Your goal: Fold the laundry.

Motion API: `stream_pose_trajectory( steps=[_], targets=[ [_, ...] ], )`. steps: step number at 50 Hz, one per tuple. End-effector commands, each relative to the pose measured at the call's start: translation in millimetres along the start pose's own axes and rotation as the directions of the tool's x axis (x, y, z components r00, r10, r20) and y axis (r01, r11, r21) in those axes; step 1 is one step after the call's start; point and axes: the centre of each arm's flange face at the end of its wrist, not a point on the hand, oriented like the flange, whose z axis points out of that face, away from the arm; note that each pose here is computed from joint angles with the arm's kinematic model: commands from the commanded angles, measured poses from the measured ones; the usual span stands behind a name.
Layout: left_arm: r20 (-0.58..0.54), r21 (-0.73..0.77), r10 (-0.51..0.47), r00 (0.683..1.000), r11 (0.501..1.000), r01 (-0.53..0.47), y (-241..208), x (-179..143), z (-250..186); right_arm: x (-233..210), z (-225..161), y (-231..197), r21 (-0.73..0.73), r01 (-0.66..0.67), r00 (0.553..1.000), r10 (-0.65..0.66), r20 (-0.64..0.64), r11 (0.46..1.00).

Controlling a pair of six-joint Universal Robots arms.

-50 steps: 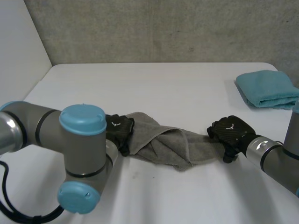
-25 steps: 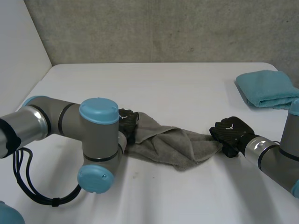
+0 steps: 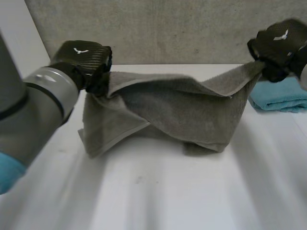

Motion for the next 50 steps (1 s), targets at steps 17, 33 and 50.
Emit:
stream_pose_trajectory(
  steps=[17,33,50],
  targets=[
    [0.076,-0.116,0.113,0.991,0.988,-0.104,56.0,-29.8,109.8,-37.1,82.4,5.2,-0.013,0.084,0.996,-0.084,-0.029,0.996],
    [0.262,0.530,-0.076,0.962,0.844,-0.078,-99.6,-71.8,95.3,32.5,95.2,-67.4,0.458,-0.020,0.901,0.215,-0.377,0.889],
    [-0.025,-0.155,0.073,0.997,0.985,-0.076,107.0,-25.1,62.2,-88.3,47.8,75.9,-0.001,-0.031,0.999,0.031,0.037,1.000]
  ],
)
